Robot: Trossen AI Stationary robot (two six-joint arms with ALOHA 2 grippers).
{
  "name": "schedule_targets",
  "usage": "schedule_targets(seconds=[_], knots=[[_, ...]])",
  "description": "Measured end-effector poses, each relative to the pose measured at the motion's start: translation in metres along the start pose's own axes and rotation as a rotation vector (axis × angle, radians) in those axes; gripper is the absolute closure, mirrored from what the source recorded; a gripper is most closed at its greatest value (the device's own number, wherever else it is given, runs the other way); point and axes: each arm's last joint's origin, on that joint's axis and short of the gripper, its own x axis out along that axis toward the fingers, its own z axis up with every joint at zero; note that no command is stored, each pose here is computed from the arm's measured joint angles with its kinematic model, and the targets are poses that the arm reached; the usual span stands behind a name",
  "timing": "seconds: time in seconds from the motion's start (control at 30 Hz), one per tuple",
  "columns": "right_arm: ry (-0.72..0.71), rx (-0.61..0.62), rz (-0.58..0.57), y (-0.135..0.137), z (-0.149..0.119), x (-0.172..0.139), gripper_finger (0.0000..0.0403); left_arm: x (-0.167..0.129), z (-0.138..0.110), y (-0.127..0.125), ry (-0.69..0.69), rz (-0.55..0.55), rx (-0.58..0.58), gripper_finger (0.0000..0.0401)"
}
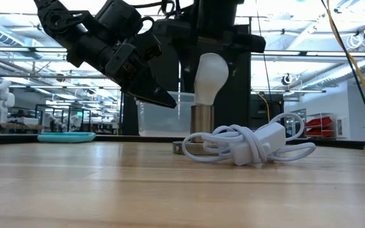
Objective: Screw lightbulb
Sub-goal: Insert the light bulb into the lamp
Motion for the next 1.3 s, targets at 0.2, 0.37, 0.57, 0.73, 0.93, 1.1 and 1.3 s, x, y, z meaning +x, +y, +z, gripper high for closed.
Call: schedule_targets(seconds=[0.2, 0.37, 0.57, 0.73, 0.93, 1.1, 1.3], knots=[[-0.006, -0.020, 0.010, 0.000, 0.006, 0.002, 0.0111, 0.000, 0.000, 0.000, 0.000, 0.000, 0.000, 0.0283], [-0.025, -0.031, 0.037, -0.002, 0.009, -0.005, 0.0111, 0.000, 0.000, 0.000, 0.000, 0.000, 0.001, 0.0283], [-0.065, -0.034, 0.057, -0.008, 0.014, -0.020, 0.0110, 0.000, 0.000, 0.000, 0.001, 0.000, 0.001, 0.0283], [-0.107, -0.060, 0.064, -0.012, 0.018, -0.029, 0.0110, 0.000, 0.000, 0.000, 0.001, 0.000, 0.001, 0.0283], [-0.301, -0.147, 0.046, -0.023, 0.019, -0.060, 0.0110, 0.000, 0.000, 0.000, 0.001, 0.000, 0.001, 0.0283], [-0.474, -0.177, 0.013, -0.037, 0.008, -0.096, 0.0110, 0.000, 0.000, 0.000, 0.002, 0.000, 0.001, 0.0283], [-0.567, -0.207, -0.054, -0.044, -0.020, -0.112, 0.0131, 0.000, 0.000, 0.000, -0.003, 0.000, 0.004, 0.0283]])
